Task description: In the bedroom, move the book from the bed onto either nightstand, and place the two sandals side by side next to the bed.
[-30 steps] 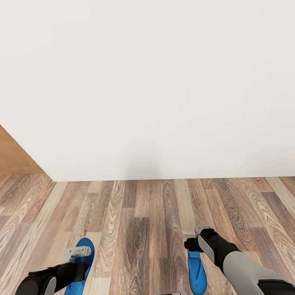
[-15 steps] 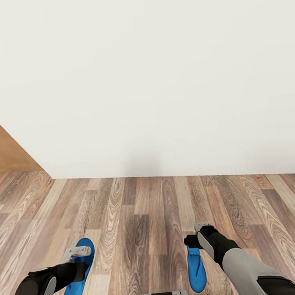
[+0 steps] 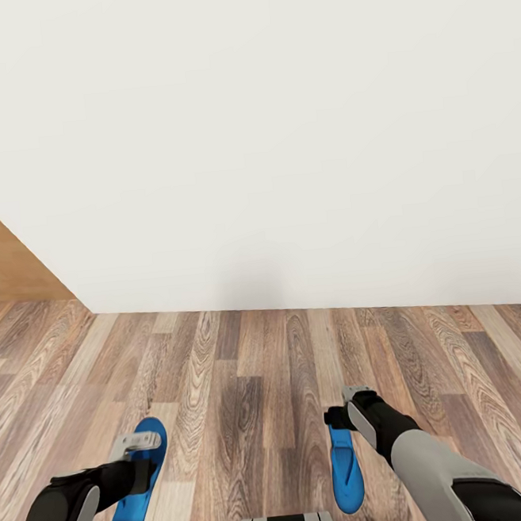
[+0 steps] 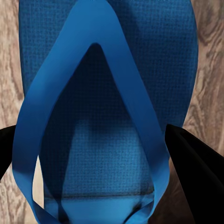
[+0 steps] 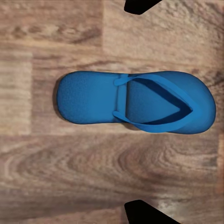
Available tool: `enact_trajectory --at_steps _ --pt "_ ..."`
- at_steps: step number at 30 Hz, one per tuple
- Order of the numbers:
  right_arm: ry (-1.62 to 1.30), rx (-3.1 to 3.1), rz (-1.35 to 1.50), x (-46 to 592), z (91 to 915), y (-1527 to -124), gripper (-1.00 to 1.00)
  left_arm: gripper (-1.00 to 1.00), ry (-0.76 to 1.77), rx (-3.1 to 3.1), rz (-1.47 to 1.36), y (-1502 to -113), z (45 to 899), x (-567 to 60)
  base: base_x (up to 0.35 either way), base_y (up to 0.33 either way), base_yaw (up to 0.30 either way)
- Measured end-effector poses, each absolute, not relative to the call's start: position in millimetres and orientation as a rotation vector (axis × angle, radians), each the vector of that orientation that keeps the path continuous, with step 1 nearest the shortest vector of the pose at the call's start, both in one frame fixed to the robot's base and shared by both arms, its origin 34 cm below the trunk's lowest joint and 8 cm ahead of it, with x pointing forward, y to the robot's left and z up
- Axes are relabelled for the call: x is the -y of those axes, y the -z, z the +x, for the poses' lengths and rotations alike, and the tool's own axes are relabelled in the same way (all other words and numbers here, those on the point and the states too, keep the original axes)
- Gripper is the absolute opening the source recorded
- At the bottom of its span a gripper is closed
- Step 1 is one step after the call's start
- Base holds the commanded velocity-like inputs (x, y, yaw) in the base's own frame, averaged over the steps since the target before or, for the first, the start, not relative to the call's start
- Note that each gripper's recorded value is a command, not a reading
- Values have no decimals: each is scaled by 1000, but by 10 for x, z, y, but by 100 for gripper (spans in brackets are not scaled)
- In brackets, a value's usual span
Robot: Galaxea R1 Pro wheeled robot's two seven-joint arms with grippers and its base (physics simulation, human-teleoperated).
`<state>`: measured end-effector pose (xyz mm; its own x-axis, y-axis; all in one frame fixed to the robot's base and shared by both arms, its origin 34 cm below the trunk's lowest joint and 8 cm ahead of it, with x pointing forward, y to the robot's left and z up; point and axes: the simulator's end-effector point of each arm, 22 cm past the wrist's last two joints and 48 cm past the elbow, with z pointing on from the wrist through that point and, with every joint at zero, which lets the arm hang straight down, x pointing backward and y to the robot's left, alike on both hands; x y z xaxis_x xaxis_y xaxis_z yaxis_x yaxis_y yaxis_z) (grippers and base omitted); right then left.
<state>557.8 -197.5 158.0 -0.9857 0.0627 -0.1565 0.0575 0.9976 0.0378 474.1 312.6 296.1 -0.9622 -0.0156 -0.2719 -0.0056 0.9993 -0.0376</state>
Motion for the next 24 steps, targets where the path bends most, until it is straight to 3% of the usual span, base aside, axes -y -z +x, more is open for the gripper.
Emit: enact_trajectory --at_steps 24 --pt "-45 -3059 96 1990 5350 -1202 100 -100 52 -2934 -16 -2651 4642 -3129 0 0 0"
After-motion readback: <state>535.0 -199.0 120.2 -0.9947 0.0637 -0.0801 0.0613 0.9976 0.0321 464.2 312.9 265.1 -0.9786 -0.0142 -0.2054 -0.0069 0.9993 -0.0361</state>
